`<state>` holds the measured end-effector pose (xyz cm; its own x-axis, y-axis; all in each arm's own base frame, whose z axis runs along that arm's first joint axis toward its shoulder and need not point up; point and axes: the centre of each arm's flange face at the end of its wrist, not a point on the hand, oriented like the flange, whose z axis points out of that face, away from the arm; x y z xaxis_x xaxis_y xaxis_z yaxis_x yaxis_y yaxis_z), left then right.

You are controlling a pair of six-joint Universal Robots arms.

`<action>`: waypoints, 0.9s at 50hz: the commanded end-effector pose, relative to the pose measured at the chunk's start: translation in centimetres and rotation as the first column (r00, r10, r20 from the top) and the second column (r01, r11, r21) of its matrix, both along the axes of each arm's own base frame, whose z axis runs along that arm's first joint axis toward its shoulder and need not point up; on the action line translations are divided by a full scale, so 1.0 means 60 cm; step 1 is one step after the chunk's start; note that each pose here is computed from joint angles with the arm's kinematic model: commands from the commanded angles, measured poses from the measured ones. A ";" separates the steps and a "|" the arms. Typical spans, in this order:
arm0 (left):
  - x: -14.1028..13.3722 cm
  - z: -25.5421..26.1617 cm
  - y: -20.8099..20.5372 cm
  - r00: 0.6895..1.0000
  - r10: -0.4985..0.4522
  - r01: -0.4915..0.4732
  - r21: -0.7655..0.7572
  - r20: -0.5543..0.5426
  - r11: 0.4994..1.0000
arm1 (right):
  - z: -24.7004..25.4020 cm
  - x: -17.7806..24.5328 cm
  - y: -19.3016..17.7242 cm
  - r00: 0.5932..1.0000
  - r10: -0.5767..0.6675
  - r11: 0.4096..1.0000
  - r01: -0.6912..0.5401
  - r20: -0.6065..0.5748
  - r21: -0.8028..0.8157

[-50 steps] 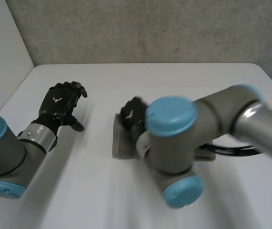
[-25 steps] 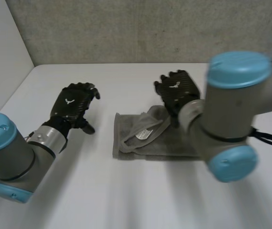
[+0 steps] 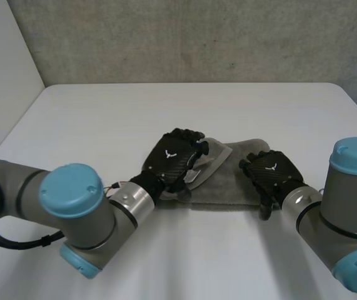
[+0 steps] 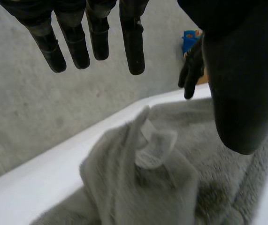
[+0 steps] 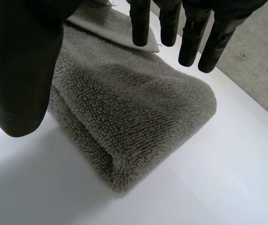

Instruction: Fold the towel.

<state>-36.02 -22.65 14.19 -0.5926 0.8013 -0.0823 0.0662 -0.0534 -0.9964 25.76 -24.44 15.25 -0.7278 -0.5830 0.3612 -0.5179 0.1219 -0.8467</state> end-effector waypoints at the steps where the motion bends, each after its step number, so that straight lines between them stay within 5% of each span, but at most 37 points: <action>1: -0.003 -0.036 -0.012 0.999 0.020 -0.022 0.062 0.045 0.998 | -0.007 0.001 0.002 1.000 0.003 1.000 -0.003 0.001 -0.004; 6: 0.005 -0.036 -0.030 0.994 0.102 -0.105 0.055 0.048 0.993 | -0.015 0.002 0.000 1.000 0.004 1.000 -0.004 0.003 -0.014; 13: 0.040 -0.019 -0.085 0.949 0.314 -0.314 0.022 0.037 0.949 | -0.023 0.003 0.003 1.000 0.009 1.000 -0.009 -0.008 -0.003; 21: 0.087 -0.019 -0.129 0.909 0.415 -0.416 0.026 0.043 0.909 | -0.024 0.002 0.003 1.000 0.008 1.000 -0.008 -0.010 -0.003; 30: 0.104 -0.021 -0.127 0.900 0.430 -0.434 0.056 0.066 0.899 | -0.025 0.003 0.001 1.000 0.009 1.000 -0.010 -0.008 -0.015; 45: 0.080 0.013 -0.062 0.951 0.304 -0.307 0.038 0.052 0.951 | -0.025 -0.023 -0.037 0.999 -0.051 0.998 0.051 -0.007 -0.039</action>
<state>-30.72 -27.63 14.09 -0.8434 0.5309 -0.0821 0.1222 0.0409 -0.9917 25.23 -25.65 13.86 -0.7388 -0.5531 0.3851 -0.5168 0.0982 -0.8504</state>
